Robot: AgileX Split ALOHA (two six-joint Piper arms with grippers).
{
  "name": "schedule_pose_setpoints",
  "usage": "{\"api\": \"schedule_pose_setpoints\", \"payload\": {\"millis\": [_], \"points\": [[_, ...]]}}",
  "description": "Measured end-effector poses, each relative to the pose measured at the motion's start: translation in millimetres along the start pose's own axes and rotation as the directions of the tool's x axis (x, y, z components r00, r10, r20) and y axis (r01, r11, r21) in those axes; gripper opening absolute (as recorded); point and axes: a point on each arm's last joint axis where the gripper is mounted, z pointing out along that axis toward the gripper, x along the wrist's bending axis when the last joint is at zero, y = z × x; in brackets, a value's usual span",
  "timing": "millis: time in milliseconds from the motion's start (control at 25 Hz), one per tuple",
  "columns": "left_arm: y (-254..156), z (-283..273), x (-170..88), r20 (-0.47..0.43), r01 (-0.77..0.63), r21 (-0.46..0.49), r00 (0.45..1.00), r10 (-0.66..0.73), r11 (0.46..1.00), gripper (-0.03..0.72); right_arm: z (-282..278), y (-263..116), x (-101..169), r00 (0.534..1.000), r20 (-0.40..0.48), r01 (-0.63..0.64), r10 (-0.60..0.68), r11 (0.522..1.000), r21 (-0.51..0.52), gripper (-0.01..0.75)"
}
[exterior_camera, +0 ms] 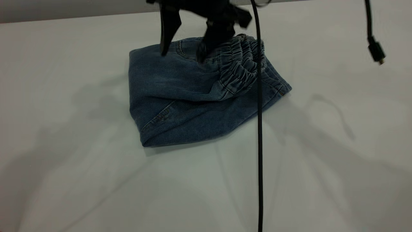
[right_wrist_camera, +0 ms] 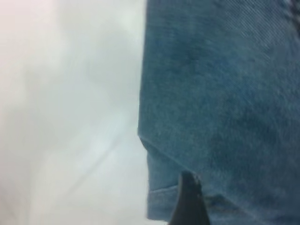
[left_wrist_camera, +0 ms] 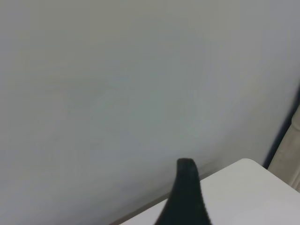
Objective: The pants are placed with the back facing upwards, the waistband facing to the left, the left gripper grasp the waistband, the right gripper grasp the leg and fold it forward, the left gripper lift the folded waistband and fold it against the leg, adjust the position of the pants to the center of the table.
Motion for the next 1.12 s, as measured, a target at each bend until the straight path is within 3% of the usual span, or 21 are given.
{"api": "schedule_pose_setpoints", "payload": {"millis": [160, 280, 480, 560, 760, 960, 1120], "points": [[0, 0, -2, 0.017, 0.001, 0.000, 1.000, -0.001, 1.000, 0.531, 20, -2, -1, 0.968, 0.069, 0.244, -0.243, 0.970, -0.007, 0.456], [0, 0, -2, 0.018, 0.002, 0.000, 1.000, -0.002, 1.000, 0.531, 42, -10, -4, 0.904, 0.139, 0.399, -0.404, 0.915, 0.063, 0.456], [0, 0, -2, 0.025, 0.023, 0.001, 0.999, -0.023, 1.000, 0.531, 63, -10, -20, 0.811, 0.272, 0.494, -0.517, 0.856, 0.152, 0.455], [0, 0, -3, 0.027, 0.031, 0.001, 0.999, -0.031, 1.000, 0.531, 65, -9, -25, 0.813, 0.314, 0.465, -0.491, 0.871, 0.157, 0.455], [0, 0, -3, 0.033, 0.032, 0.001, 0.999, -0.032, 0.999, 0.531, 63, -10, -26, 0.889, 0.360, 0.261, -0.282, 0.959, 0.107, 0.455], [0, 0, -3, 0.033, 0.032, 0.002, 0.999, -0.032, 0.999, 0.531, 65, -14, -17, 0.963, 0.268, 0.025, -0.039, 0.998, 0.057, 0.455], [0, 0, -3, 0.034, 0.032, 0.002, 0.999, -0.032, 0.999, 0.531, 67, -15, -7, 0.977, 0.176, -0.128, 0.121, 0.991, 0.033, 0.455]]}}
